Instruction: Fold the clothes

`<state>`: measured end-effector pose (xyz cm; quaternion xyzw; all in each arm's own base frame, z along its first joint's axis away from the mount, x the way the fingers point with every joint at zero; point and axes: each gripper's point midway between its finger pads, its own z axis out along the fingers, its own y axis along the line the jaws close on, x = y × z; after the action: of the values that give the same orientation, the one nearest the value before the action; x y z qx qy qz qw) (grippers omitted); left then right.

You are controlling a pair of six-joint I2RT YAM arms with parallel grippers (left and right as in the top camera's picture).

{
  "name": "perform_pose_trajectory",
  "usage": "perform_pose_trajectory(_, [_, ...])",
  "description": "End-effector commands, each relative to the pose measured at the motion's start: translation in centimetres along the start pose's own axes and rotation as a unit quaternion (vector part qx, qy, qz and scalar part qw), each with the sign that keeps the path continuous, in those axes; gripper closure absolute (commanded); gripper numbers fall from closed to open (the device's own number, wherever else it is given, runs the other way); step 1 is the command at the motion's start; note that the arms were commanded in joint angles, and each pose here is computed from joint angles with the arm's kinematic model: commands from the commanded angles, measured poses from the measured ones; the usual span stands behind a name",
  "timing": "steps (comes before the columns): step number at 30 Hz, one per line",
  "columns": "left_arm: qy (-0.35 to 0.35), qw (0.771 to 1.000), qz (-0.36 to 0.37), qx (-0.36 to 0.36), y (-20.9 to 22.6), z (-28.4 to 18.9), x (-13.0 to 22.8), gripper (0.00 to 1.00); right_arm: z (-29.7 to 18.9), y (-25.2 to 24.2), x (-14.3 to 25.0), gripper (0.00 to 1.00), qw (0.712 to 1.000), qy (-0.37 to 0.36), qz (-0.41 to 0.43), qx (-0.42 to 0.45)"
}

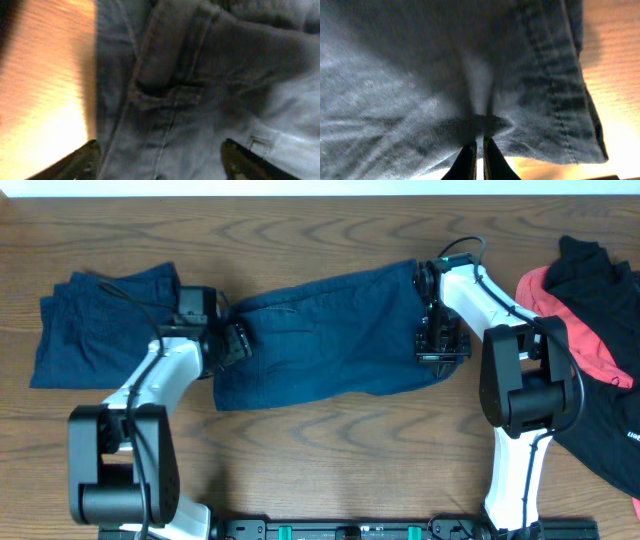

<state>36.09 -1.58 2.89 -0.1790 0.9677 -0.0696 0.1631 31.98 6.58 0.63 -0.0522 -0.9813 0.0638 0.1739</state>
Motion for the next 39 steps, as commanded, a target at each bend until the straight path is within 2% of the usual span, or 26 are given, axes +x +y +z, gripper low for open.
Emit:
perform_pose_trajectory(1, [-0.039,0.999,0.011,0.014,-0.1,-3.0,-2.4,0.15,-2.1,0.2,-0.4,0.94,0.999,-0.042,0.008,-0.016])
perform_pose_trajectory(3, [-0.034,0.999,0.003,0.011,0.5,-3.1,-2.3,0.09,-3.6,0.3,-0.8,0.93,0.997,-0.075,0.009,-0.027])
perform_pose_trajectory(6, [-0.007,0.999,-0.005,0.03,0.4,-2.3,-1.4,0.07,-6.1,0.5,-1.5,0.89,0.991,-0.126,0.01,-0.046])
perform_pose_trajectory(8, [0.017,0.999,-0.007,0.04,0.3,-1.2,-0.3,0.07,-7.5,0.5,-1.6,0.82,0.987,-0.153,0.011,-0.055])
perform_pose_trajectory(14, [0.092,0.993,-0.019,0.073,-0.4,1.8,2.7,0.07,-8.1,0.4,-1.3,0.81,0.985,-0.16,0.01,-0.057])
perform_pose_trajectory(19, [0.128,0.989,-0.039,0.065,0.0,2.8,4.2,0.14,-8.1,0.3,-1.2,0.82,0.986,-0.156,0.009,-0.056])
perform_pose_trajectory(21, [0.137,0.987,-0.042,0.076,-0.3,2.7,4.6,0.25,-8.1,0.4,-1.2,0.82,0.986,-0.156,0.009,-0.056])
perform_pose_trajectory(23, [0.146,0.983,-0.045,0.101,-1.2,2.4,4.8,0.48,-8.1,0.4,-1.2,0.82,0.986,-0.157,0.009,-0.056])
perform_pose_trajectory(27, [0.151,0.979,-0.046,0.126,-2.1,2.0,4.9,0.79,-8.1,0.4,-1.3,0.82,0.986,-0.159,0.009,-0.057])
perform_pose_trajectory(28, [0.149,0.98,-0.043,0.127,-2.1,1.8,4.8,0.9,-8.1,0.5,-1.4,0.82,0.985,-0.161,0.007,-0.058])
perform_pose_trajectory(29, [0.147,0.98,-0.04,0.128,-2.2,1.5,4.7,0.94,-8.2,0.7,-1.4,0.82,0.985,-0.162,-0.005,-0.063])
perform_pose_trajectory(31, [0.144,0.981,-0.031,0.13,-2.4,0.4,4.5,0.94,-8.4,2.0,-1.5,0.82,0.98,-0.166,-0.057,-0.09])
perform_pose_trajectory(35, [0.138,0.981,-0.013,0.134,-3.1,-3.2,3.9,0.94,-9.6,5.7,-1.6,0.85,0.952,-0.188,-0.173,-0.167])
perform_pose_trajectory(39, [0.123,0.982,0.002,0.142,-4.1,-7.2,3.7,0.94,-11.2,9.2,-1.7,0.95,0.917,-0.221,-0.241,-0.227])
